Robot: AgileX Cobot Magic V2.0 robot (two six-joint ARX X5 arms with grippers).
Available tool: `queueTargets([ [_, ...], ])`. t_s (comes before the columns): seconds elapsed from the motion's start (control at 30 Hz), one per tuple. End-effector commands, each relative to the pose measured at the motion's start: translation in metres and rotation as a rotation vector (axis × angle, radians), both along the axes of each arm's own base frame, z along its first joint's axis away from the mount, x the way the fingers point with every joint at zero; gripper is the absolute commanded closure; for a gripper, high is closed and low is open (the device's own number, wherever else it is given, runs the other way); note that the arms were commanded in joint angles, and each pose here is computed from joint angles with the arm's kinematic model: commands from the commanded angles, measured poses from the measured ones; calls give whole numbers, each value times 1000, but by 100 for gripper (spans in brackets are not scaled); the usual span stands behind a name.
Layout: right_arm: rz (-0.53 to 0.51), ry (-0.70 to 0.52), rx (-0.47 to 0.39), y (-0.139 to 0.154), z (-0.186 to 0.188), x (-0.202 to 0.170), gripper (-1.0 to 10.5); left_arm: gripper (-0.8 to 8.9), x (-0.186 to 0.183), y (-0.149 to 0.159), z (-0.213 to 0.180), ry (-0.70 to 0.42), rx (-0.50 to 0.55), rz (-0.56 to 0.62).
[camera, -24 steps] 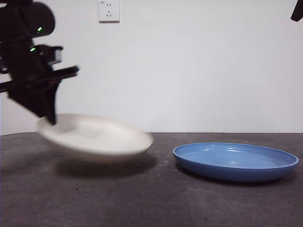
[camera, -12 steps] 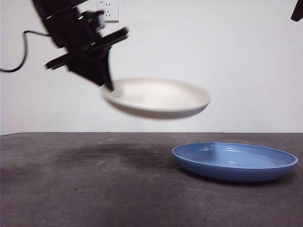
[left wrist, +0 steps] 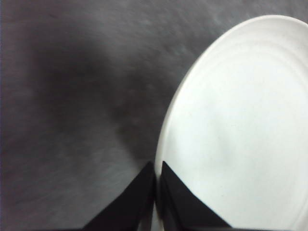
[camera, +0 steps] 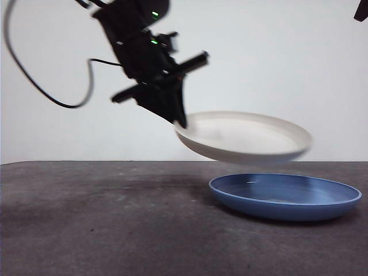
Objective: Pick up the white plate, put it on the blue plate, put it on desk
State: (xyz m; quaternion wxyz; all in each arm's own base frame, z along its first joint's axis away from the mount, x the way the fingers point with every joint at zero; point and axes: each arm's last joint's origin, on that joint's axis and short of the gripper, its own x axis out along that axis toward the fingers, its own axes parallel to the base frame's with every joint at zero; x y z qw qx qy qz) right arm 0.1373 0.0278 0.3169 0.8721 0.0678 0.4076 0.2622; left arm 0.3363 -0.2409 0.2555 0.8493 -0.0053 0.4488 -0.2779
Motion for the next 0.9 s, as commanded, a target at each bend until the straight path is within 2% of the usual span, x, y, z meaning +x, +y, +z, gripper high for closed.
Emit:
queueTargets([
  [0.03,-6,-21,11,1,6,0,485,805,7,-20,-8,14,-2,-27],
  [0.3,-10,-39,13,0,9,-5,485,805,16,-53,-40,73,44,-73],
  [0.6,-10,-43,12,0,9,-5,485,791,10,-62,-48,85,76,-118],
  [0.63,-10,-43,12,0,9,-5,485,760,10,-63,-48,86,78,-120],
  [0.8,-10,-42,13,0,9,-5,485,472,7,-64,-49,97,87,-126],
  [0.9,-10,-42,13,0,9,-5,485,442,7,-64,-47,98,88,-126],
])
